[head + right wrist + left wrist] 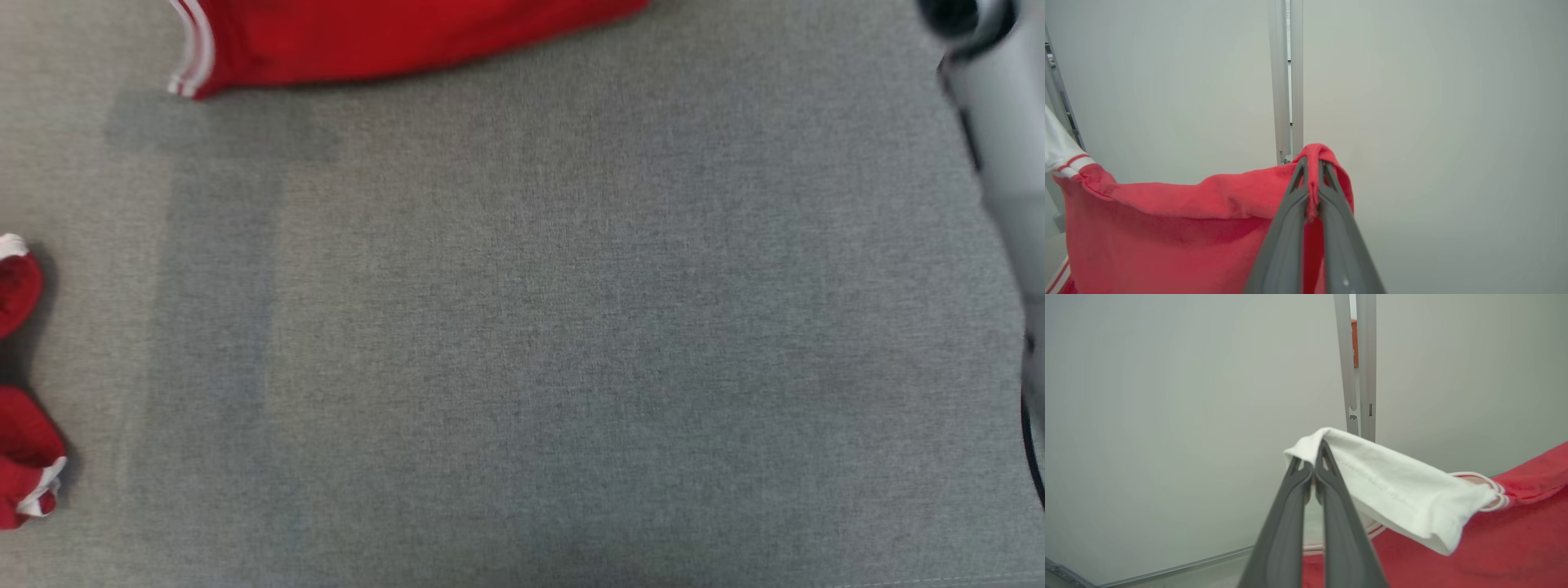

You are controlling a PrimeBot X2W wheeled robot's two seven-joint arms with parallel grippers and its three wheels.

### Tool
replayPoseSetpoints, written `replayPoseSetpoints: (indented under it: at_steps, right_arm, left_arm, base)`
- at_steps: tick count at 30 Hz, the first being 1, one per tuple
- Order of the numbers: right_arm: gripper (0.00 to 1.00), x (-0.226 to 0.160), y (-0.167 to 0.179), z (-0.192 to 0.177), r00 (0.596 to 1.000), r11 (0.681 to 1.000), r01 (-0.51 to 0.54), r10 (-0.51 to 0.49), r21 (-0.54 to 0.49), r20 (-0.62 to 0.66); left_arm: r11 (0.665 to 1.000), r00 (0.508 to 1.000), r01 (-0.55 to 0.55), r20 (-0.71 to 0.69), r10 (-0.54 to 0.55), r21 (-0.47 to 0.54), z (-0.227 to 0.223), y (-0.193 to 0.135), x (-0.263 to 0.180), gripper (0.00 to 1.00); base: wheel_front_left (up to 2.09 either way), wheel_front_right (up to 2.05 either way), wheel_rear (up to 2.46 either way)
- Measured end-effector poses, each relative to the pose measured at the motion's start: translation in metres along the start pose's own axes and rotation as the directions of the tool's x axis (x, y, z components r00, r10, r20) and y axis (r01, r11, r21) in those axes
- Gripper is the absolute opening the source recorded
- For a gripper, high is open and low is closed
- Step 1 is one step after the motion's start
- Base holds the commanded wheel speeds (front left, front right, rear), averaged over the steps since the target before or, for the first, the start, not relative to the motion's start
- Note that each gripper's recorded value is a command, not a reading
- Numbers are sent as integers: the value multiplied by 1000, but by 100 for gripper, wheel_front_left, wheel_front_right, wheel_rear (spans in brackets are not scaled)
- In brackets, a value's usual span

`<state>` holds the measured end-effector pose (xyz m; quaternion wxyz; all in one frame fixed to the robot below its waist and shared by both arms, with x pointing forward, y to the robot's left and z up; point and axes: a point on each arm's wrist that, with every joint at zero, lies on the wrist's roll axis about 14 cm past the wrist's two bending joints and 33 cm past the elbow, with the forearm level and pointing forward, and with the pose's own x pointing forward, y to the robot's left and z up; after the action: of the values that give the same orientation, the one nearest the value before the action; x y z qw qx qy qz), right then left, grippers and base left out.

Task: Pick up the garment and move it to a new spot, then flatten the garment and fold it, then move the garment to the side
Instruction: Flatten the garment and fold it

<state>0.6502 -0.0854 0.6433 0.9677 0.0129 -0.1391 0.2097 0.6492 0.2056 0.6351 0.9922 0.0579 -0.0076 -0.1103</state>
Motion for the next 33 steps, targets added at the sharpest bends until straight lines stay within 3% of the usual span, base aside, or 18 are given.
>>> replayPoseSetpoints:
  at_steps: [3,9,17,20,25,33]
  right_arm:
    - [0,23,-11,17,996,1000,6,-5,-8,89]
    - [0,53,-37,26,988,998,50,-46,-26,146]
    - [0,48,-45,46,988,995,69,-60,-65,140]
    - [0,35,-38,26,997,996,50,-46,-77,64]
    - [0,-9,-15,-34,987,997,-6,-7,-79,-163]
    - [0,-100,31,-80,895,991,-133,105,-34,-433]
  left_arm:
    - [1000,999,-24,44,24,2,12,9,26,0]
    - [999,983,-37,182,34,15,46,8,66,0]
    - [998,968,-11,253,-5,62,85,-11,62,0]
    - [998,982,7,187,-18,62,69,-15,54,0]
    - [995,995,65,-80,-59,76,-1,-24,21,0]
    - [991,890,128,-438,-128,-29,-72,-24,-78,0]
  base:
    - [0,0,0]
    - [0,0,0]
    - [0,0,0]
    - [0,0,0]
    - [0,0,0]
    - [0,0,0]
